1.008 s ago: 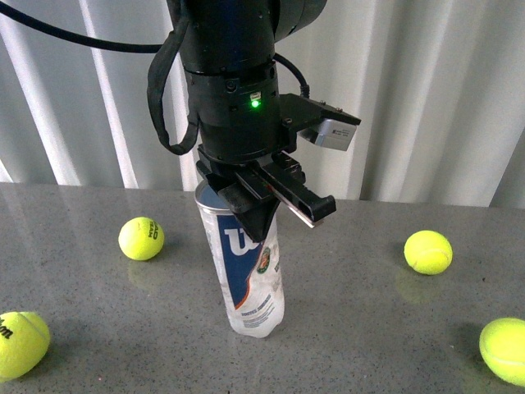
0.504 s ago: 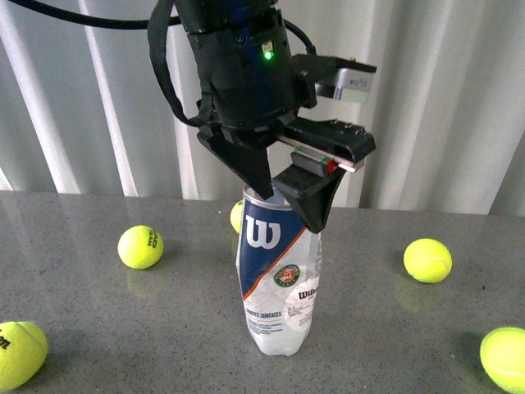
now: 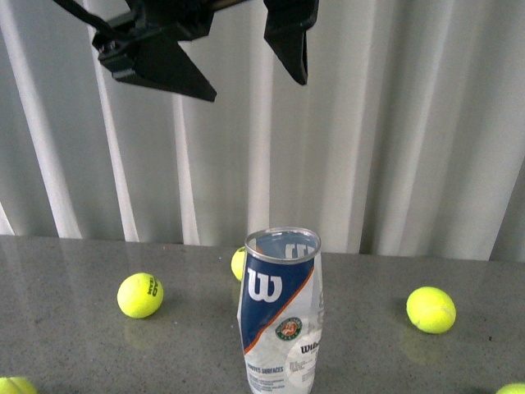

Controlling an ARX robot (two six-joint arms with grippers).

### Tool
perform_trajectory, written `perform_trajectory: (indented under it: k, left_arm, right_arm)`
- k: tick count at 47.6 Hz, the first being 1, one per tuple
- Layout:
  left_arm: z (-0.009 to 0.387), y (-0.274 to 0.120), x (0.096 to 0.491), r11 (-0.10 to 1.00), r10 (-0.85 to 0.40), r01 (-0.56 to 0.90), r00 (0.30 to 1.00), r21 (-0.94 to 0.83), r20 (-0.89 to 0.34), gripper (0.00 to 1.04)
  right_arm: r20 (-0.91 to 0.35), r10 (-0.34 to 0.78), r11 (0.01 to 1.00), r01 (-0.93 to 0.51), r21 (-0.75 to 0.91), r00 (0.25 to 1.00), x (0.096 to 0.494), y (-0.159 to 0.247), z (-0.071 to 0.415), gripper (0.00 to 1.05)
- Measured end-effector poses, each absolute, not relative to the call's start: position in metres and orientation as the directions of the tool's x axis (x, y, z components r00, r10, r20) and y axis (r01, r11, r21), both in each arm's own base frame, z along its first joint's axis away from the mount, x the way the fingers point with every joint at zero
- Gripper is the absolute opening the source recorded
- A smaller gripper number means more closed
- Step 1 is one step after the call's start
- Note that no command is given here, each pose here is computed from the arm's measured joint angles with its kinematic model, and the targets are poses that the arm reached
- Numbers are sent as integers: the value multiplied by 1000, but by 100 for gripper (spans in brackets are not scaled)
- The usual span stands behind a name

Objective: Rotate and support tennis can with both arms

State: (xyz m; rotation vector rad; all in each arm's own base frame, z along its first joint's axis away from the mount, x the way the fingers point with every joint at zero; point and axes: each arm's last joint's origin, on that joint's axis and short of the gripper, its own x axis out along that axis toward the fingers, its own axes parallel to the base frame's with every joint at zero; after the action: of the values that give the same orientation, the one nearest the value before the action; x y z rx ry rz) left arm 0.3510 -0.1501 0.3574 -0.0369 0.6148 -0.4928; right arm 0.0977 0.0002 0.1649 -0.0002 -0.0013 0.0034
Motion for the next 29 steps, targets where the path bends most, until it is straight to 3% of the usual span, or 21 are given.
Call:
perform_trajectory:
  k: [2, 3, 5, 8, 12, 16, 27, 29]
  left_arm:
    - [355, -150, 351, 892, -440, 418, 713, -172, -546, 98]
    - [352, -151, 351, 911, -400, 392, 758, -130, -514, 95]
    - [342, -145, 350, 971, -229, 240, 910, -13, -346, 85]
    - [324, -125, 330, 998, -67, 68, 990, 6, -124, 71]
    - [310, -100, 304, 999, -29, 29, 1000, -22, 3, 56]
    - [296, -81, 284, 999, -12, 13, 999, -32, 46, 43]
    - [240, -48, 242, 1000, 0, -1, 1000, -8, -15, 6]
    - [236, -45, 237, 1000, -7, 7, 1000, -8, -16, 4]
  right_arm:
    - [1, 3, 1000, -3, 0, 1000, 98, 0, 165, 98]
    - [1, 4, 1000, -4, 0, 1000, 98, 0, 165, 98]
    - [1, 3, 1000, -3, 0, 1000, 98, 0, 165, 98]
    - [1, 2, 1000, -2, 0, 1000, 98, 0, 165, 98]
    - [2, -1, 1000, 1, 0, 1000, 98, 0, 165, 98]
    - [2, 0, 1000, 0, 0, 1000, 98, 0, 165, 98]
    - [2, 3, 1000, -3, 0, 1000, 98, 0, 165, 98]
    - [1, 3, 1000, -3, 0, 1000, 98, 0, 165, 98]
